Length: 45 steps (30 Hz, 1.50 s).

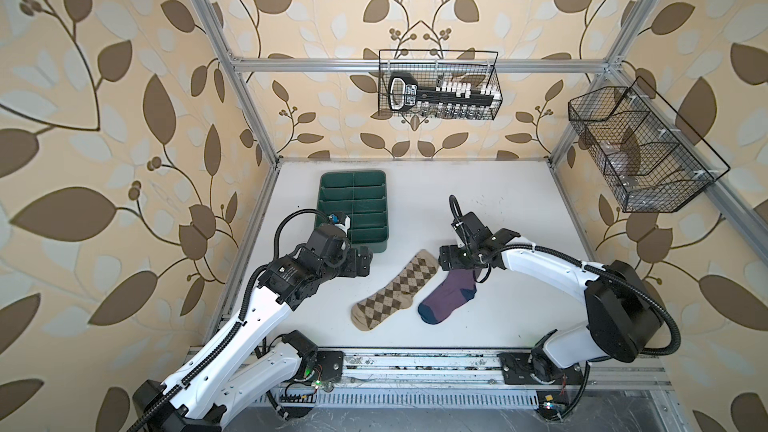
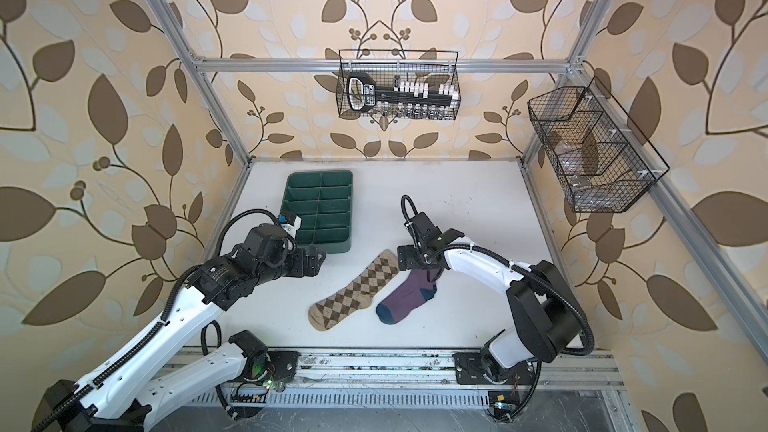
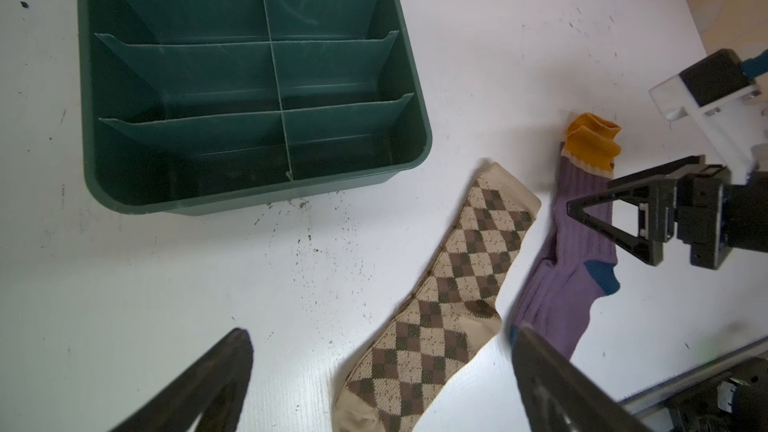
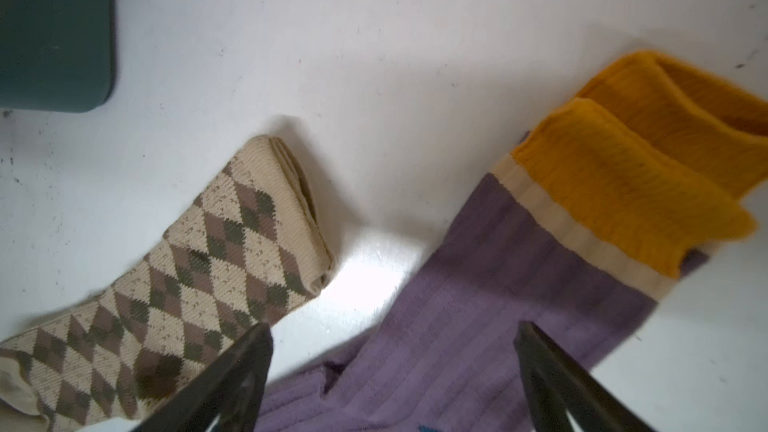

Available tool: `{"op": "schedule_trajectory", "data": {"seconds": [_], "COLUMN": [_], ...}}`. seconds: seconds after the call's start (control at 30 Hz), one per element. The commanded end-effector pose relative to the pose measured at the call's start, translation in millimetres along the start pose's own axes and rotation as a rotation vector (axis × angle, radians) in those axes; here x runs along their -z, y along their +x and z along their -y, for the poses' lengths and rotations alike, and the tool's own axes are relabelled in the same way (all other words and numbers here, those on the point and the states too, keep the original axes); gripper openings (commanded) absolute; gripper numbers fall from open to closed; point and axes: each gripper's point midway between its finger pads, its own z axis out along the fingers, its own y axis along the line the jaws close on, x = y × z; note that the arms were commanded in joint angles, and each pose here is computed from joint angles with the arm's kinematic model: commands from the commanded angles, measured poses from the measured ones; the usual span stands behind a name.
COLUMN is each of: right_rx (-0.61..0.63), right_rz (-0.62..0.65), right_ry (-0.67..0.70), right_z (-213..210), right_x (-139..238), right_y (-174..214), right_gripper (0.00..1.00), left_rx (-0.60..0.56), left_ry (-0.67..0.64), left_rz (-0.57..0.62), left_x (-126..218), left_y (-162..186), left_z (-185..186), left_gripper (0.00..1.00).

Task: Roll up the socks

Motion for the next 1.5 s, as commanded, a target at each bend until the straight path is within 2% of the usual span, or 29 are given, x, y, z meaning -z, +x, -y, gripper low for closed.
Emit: {"op": "schedule_trajectory", "data": {"seconds": [0.0, 0.3, 0.4, 0.47, 0.57, 0.73, 0.93, 1.03, 1.13, 1.3, 1.37, 1.47], "right_rx": [-0.084, -0.310, -0.390, -0.411, -0.403, -0.379, -0.581, -0.635, -0.564, -0.249, -0.145, -0.086], "right_rz": [-0.007, -0.086, -0.066, -0.038, 0.000, 0.062, 0.124, 0.177, 0.224, 0.240, 0.221, 0.123], "right_ry": [-0.075, -0.035, -0.145, -0.140, -0.092, 0.106, 0.309, 0.385, 0.360, 0.399, 0.370, 0.253], "right_z": [5.4, 85.2, 87.2, 90.9, 97.8, 141.2, 219.2, 237.1, 222.9, 162.0, 132.6, 92.5], "right_x": [-18.1, -48.5, -48.1, -43.2, -31.3, -1.8, 26.1, 43.2, 56.7, 80.5, 81.4, 68.4], "right_y": [-1.6, 27.2, 28.7, 24.1, 14.2, 3.9, 25.0, 28.6, 15.7, -8.2, -10.6, -0.9], "right_gripper": [0.92, 0.91, 0.98, 0.98, 0.98, 1.00, 1.00, 1.00, 1.00, 1.00, 1.00, 1.00], "left_rx": [-0.004, 0.001, 0.003, 0.004, 0.006, 0.007, 0.009, 0.012, 0.012, 0.016, 0.018, -0.004], "left_ry": [-0.009, -0.036, -0.045, -0.047, -0.048, -0.046, -0.053, -0.053, -0.055, -0.053, -0.042, 0.060], "left_rz": [0.023, 0.026, 0.027, 0.024, 0.025, 0.030, 0.046, 0.049, 0.049, 0.051, 0.045, 0.003], "left_x": [1.7, -0.2, -0.5, -0.9, -0.8, 0.6, 4.4, 5.5, 5.2, 5.9, 5.8, 2.3], "left_y": [-5.1, -6.9, -7.3, -6.8, -6.5, -7.4, -8.7, -8.4, -8.1, -8.6, -7.3, -0.5], "left_z": [0.0, -4.0, -5.2, -5.5, -5.9, -5.8, -8.0, -8.5, -8.7, -8.4, -6.8, 11.4], "left_gripper": [0.99, 0.99, 0.99, 0.99, 0.99, 0.99, 0.99, 0.99, 0.99, 0.99, 0.99, 0.99]}}
